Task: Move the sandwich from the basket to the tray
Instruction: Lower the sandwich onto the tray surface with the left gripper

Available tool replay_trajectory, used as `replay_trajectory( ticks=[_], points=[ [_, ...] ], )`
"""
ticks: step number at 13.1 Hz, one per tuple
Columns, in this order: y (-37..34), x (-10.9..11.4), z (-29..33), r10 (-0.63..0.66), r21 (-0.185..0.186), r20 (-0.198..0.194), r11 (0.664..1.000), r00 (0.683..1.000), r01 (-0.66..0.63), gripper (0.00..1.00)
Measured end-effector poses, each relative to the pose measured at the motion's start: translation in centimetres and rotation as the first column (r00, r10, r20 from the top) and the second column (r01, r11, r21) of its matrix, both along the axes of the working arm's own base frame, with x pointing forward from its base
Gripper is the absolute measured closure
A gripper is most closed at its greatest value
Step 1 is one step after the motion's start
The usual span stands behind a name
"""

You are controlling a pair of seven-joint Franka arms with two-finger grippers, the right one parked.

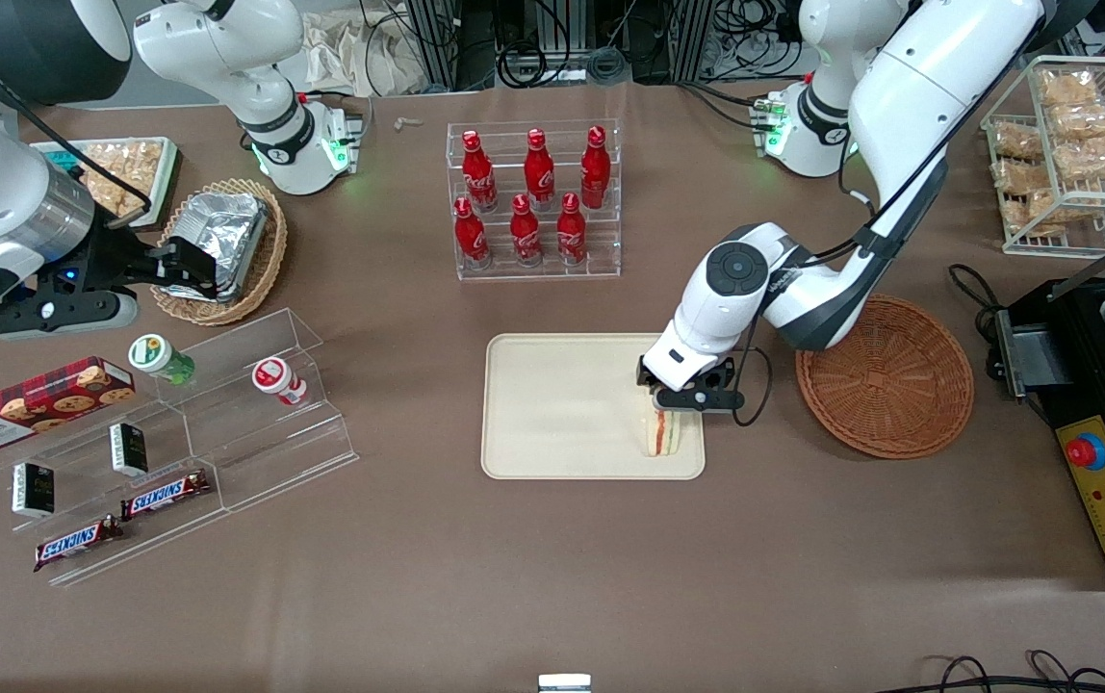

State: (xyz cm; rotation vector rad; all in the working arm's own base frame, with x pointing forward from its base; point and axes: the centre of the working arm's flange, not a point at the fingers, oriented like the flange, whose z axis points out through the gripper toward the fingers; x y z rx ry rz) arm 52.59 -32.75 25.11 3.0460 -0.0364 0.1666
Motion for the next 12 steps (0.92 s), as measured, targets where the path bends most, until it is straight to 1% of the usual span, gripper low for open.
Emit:
replay_trajectory(
  ticks=[1,5,10,11,12],
  points=[
    [0.0,0.0,0.0,0.0,0.0,0.0,1.0,1.0,0.0,0.0],
    [0.0,0.2,0.1,0.013,-0.005,0.002,1.0,1.0,-0.013,0.0],
    [0.4,1.8,1.7,0.033,-0.019,0.034,0.999,0.999,-0.033,0.0],
    [0.5,2.2,2.1,0.039,-0.011,0.037,0.999,0.999,-0.038,0.0],
    [0.8,2.7,2.6,0.047,0.012,0.03,0.999,0.998,-0.047,0.0]
  ],
)
